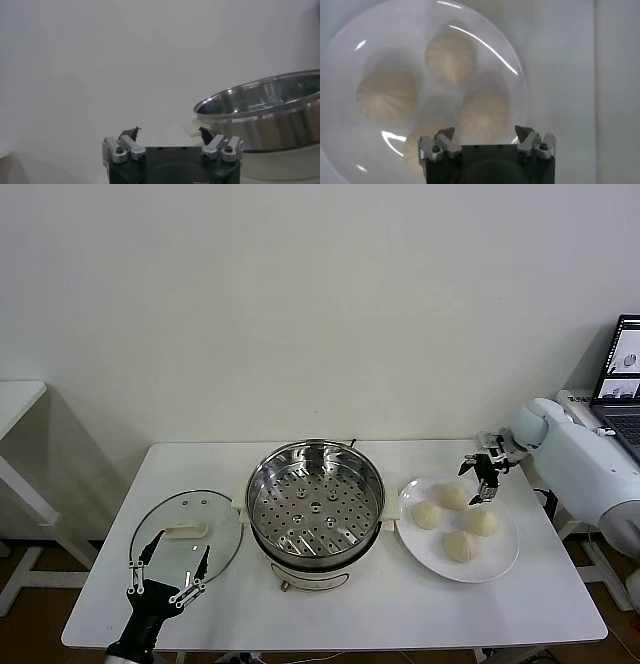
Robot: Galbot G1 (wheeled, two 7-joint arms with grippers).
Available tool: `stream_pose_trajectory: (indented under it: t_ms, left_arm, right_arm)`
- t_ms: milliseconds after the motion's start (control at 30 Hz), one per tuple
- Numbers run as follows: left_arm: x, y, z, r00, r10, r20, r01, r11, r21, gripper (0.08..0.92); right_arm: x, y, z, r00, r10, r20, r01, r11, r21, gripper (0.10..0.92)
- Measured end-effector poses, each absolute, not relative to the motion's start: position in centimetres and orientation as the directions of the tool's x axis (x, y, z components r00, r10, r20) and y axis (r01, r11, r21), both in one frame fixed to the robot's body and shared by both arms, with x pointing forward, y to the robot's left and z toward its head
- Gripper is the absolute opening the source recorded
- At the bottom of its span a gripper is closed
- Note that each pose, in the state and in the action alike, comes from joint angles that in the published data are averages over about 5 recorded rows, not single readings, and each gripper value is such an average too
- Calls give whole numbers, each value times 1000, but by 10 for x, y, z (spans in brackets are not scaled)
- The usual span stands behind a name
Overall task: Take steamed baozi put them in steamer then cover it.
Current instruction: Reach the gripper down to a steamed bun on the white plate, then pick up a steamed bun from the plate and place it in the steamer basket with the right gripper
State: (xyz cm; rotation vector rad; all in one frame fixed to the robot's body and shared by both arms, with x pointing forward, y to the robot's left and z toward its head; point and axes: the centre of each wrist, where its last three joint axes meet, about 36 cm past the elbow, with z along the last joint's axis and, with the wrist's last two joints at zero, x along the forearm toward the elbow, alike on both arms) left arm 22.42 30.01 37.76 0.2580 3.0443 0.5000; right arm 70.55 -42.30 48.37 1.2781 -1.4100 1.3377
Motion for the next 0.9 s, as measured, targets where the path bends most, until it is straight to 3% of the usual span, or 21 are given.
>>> stream_pose_trajectory:
  t_ms: [367, 667, 900]
  left_arm:
    - [225, 301, 377, -986, 164, -18, 150, 935, 323, 823]
    - [225, 302, 376, -988, 155, -19, 142, 938, 318, 823]
    - [227, 303, 378, -989, 146, -24, 131, 939, 317, 823]
  right_arm:
    - [708, -405, 468, -173, -117, 978, -978, -98, -185, 812]
    - [708, -405, 465, -185, -96, 978, -975, -106, -195, 680]
    - [709, -405, 479, -199, -104, 974, -969, -125, -212, 658]
